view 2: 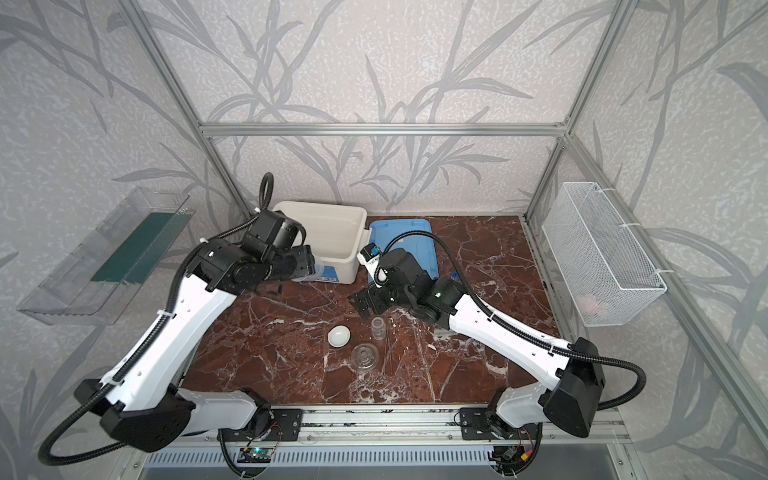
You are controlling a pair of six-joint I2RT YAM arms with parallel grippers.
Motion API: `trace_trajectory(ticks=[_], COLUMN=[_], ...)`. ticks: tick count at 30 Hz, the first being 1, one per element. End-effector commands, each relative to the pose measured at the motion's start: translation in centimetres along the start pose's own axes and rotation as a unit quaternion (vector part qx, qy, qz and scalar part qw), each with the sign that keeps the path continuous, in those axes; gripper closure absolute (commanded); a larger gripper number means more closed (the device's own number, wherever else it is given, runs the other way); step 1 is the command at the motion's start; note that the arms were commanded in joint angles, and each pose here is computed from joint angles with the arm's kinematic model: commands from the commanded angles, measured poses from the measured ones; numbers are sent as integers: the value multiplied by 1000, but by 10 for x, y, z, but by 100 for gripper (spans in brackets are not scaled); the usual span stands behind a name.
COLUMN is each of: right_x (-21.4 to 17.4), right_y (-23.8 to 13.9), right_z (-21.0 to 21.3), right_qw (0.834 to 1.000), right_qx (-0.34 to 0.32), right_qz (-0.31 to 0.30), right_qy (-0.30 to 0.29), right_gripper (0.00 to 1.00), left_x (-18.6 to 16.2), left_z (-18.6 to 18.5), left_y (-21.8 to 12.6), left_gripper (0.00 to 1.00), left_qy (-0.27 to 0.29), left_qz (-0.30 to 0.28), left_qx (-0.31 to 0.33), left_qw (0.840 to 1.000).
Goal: Organize the chemistry lab equipment
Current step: 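Lift the beaker and carry it over the white tub with the left gripper, then lower the beaker into the white tub with the left gripper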
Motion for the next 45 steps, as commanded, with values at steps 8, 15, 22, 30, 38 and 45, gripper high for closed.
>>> trace_trajectory(ticks=[8, 15, 22, 30, 38, 45], right_x=[65, 76, 66, 60, 54, 52], right_y=[36, 79, 92, 92, 90, 90], right_z=[-3, -7, -11, -12, -13, -15], right_qw=[996, 996, 996, 996, 995, 995], right_qx=[-27, -24, -31, -31, -26, -33], right_qz=[-73, -65, -49, -45, -49, -50], right_qy=[52, 63, 67, 71, 83, 82], right_gripper=[1, 1, 1, 1, 1, 1], left_x=[97, 114, 89, 62, 41, 47], left_z=[24, 52, 70, 76, 74, 72], left_y=[94, 174, 210, 212, 194, 194], left_gripper=[33, 33, 32, 32, 32, 31], left_qy=[-11, -39, -65, -79, -95, -91], left_qz=[-10, 8, 50, 72, 92, 89], left_qx=[70, 87, 153, 139, 112, 100], left_qw=[997, 995, 985, 985, 985, 987])
Point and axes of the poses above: each gripper's point midway between its finger pads, its own y axis out along the fingers, its own z axis along the line the jaws close on, x = y × z, the point moved 8 cm from there along -y, back along the fingers, and after that the axes turned 2 degrees about y, right-handed, at the moved point
